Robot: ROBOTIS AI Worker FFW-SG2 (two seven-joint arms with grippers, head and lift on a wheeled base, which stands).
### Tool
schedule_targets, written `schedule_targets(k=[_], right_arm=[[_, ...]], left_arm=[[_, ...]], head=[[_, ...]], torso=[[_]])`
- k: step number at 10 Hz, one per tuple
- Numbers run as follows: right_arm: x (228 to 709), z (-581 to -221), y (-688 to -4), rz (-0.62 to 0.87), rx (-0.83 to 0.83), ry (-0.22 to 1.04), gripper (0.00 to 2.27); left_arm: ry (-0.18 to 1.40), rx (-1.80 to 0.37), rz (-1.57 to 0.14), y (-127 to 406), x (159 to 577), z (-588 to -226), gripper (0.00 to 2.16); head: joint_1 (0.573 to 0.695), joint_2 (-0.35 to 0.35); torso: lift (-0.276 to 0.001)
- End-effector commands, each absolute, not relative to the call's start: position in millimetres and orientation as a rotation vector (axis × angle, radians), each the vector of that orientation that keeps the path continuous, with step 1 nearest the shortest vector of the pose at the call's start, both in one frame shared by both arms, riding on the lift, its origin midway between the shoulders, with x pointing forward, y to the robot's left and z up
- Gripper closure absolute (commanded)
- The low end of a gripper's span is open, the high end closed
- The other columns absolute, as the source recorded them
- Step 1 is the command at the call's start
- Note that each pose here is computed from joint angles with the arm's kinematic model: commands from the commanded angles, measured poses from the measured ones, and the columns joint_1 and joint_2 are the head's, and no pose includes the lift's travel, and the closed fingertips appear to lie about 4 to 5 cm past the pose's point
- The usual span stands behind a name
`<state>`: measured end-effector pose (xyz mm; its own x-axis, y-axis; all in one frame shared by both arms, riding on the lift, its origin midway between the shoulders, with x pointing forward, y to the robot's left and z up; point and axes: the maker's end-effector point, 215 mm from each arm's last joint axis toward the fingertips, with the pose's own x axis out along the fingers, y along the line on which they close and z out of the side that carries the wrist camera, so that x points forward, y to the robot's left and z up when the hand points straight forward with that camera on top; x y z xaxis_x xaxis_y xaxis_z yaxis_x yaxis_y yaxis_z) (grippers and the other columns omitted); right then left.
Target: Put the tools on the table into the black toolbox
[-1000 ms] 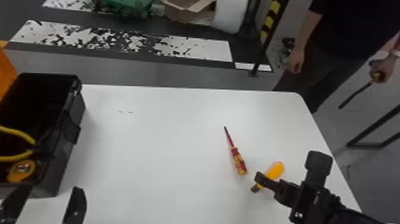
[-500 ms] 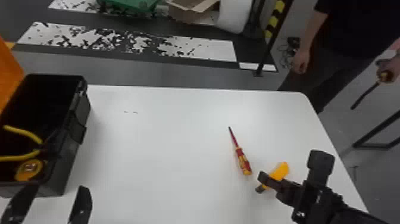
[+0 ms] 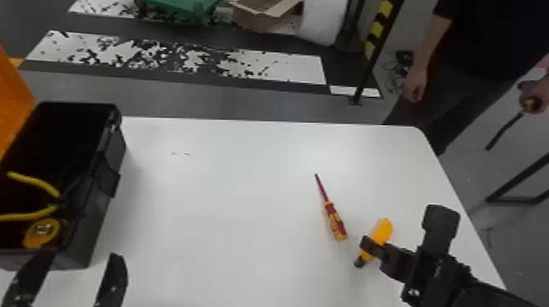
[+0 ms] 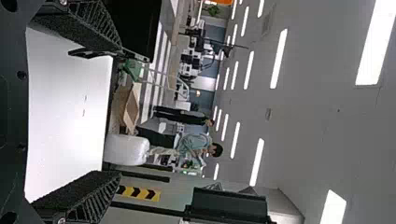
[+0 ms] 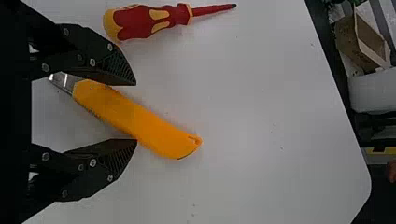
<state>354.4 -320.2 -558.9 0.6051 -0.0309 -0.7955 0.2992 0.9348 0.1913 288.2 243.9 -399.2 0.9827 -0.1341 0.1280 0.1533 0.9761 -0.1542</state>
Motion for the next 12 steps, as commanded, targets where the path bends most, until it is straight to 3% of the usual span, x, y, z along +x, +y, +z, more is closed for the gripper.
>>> schedule_targets(k=[1,3,4,7,12], right_arm=[[353.9,-560.6,-322.4,-0.200,0.320,0.910,1.23],[340.1,-570.5,-322.6,-0.205,0.306,0.978,2.07],[335.1,-573.4,-323.9,-0.208,0.305,0.996,2.25],[334.4,-562.6,-333.1,-0.222,0.298,0.970,2.25],[344.0,-510.9,-327.1,-0.183,0.268,0.845,2.25]], left_arm=[[-0.114,-0.164,-0.146,243.8,289.3,-400.4,0.04],[-0.113,-0.165,-0.145,244.1,290.4,-401.2,0.04],[-0.113,-0.165,-0.145,244.1,290.4,-401.2,0.04],[-0.116,-0.166,-0.145,244.0,291.3,-400.0,0.04],[-0.150,-0.169,-0.153,242.6,293.9,-381.6,0.05]], head=[[0.695,-0.139],[0.695,-0.144],[0.695,-0.145],[0.695,-0.158],[0.695,-0.168]], torso=[[-0.075],[-0.075],[-0.075],[-0.075],[-0.075]])
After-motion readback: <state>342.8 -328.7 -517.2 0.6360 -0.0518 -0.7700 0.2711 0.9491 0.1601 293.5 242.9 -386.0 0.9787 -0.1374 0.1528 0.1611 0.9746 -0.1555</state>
